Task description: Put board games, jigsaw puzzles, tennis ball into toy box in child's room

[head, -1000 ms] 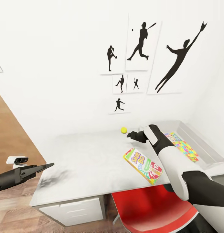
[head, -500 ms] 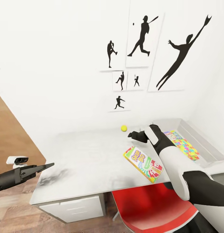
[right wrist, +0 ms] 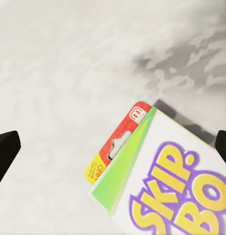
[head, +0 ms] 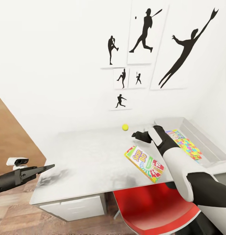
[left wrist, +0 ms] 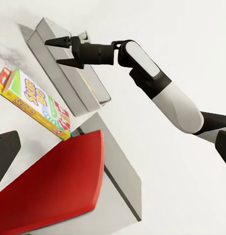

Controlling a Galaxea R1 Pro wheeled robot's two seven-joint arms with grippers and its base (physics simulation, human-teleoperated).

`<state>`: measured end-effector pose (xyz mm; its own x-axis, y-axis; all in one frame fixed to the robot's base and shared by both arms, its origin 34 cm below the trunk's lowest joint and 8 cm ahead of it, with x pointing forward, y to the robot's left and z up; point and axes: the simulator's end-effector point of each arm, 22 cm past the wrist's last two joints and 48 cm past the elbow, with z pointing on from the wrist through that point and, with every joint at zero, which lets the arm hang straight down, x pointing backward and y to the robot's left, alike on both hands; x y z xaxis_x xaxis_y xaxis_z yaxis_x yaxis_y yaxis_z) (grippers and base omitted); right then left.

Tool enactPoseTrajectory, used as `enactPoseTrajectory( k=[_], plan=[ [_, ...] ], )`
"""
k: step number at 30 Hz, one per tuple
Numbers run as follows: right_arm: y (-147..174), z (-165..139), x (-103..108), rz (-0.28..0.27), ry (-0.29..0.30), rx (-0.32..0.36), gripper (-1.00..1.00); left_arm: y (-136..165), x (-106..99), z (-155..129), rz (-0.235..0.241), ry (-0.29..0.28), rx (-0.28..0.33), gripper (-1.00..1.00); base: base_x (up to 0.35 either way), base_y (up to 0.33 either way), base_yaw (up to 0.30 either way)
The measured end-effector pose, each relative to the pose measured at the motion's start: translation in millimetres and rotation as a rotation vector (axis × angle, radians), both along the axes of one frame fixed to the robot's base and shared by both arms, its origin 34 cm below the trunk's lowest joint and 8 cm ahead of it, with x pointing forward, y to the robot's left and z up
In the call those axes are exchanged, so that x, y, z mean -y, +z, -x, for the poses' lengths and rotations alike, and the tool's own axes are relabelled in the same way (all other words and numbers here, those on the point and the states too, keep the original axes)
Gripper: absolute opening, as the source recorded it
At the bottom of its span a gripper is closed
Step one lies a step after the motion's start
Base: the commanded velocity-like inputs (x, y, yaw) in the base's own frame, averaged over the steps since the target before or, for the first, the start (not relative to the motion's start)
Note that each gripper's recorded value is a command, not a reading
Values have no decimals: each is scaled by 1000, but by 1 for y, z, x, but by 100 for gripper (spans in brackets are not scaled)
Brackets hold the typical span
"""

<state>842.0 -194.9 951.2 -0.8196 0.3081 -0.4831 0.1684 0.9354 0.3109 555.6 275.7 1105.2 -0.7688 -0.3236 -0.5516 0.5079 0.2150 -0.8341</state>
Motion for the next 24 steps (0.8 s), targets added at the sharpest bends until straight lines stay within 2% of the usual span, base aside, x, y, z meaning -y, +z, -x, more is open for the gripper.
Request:
enactPoseTrajectory(
  k=[6, 24],
  plan=[
    [-6, -2, 15, 13, -17, -4, 100, -4, 0, -1, 0, 0, -10, 100, 0, 0, 0],
    [-28, -1, 31, 28, -33, -33, 100, -16, -1, -4, 1, 2, -36, 100, 0, 0, 0]
  ],
)
